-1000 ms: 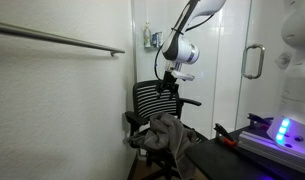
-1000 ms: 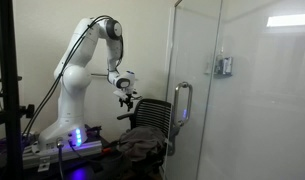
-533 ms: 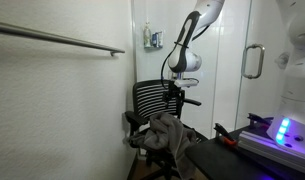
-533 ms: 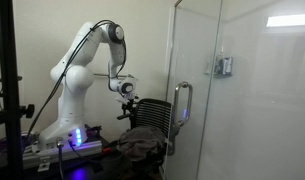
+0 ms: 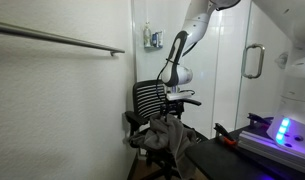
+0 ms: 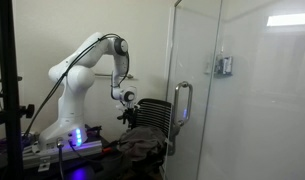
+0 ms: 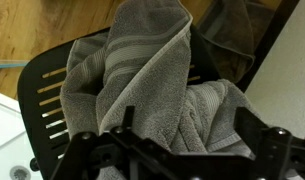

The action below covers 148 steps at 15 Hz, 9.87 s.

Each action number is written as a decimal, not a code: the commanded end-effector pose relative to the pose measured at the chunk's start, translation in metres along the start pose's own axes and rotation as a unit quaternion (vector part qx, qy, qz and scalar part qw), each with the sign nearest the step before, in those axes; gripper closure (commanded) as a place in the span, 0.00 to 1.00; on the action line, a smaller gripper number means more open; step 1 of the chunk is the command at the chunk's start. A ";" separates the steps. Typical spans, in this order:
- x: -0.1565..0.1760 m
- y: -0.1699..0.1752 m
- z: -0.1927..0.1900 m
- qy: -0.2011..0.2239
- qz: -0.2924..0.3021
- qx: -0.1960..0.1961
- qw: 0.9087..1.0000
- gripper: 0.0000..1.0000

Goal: Open the door then pick the towel and drop in on the floor

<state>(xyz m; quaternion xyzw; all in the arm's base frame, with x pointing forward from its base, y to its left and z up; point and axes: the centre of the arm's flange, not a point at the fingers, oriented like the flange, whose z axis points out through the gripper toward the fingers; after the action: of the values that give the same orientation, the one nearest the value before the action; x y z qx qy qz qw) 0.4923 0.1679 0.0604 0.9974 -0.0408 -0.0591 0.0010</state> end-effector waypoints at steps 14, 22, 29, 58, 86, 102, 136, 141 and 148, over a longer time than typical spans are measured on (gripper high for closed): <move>0.064 0.011 0.064 0.072 0.132 -0.086 0.985 0.00; 0.077 0.001 0.090 0.080 0.142 -0.087 0.983 0.47; 0.081 0.015 0.076 0.076 0.161 -0.094 0.980 0.98; 0.103 0.095 -0.374 0.477 0.293 -0.024 0.828 0.98; 0.124 0.083 -0.756 0.589 0.598 0.184 0.512 0.98; 0.073 0.100 -0.786 0.487 0.710 0.333 0.385 0.98; -0.004 0.107 -0.939 0.356 0.693 0.617 0.114 0.98; -0.009 0.131 -0.951 0.311 0.677 0.666 0.041 0.98; -0.032 0.089 -0.958 0.279 0.590 0.758 0.025 0.98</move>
<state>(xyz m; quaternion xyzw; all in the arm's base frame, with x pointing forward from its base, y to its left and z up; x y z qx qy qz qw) 0.5392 0.0263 0.9724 0.0466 -0.6825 0.3036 -0.6632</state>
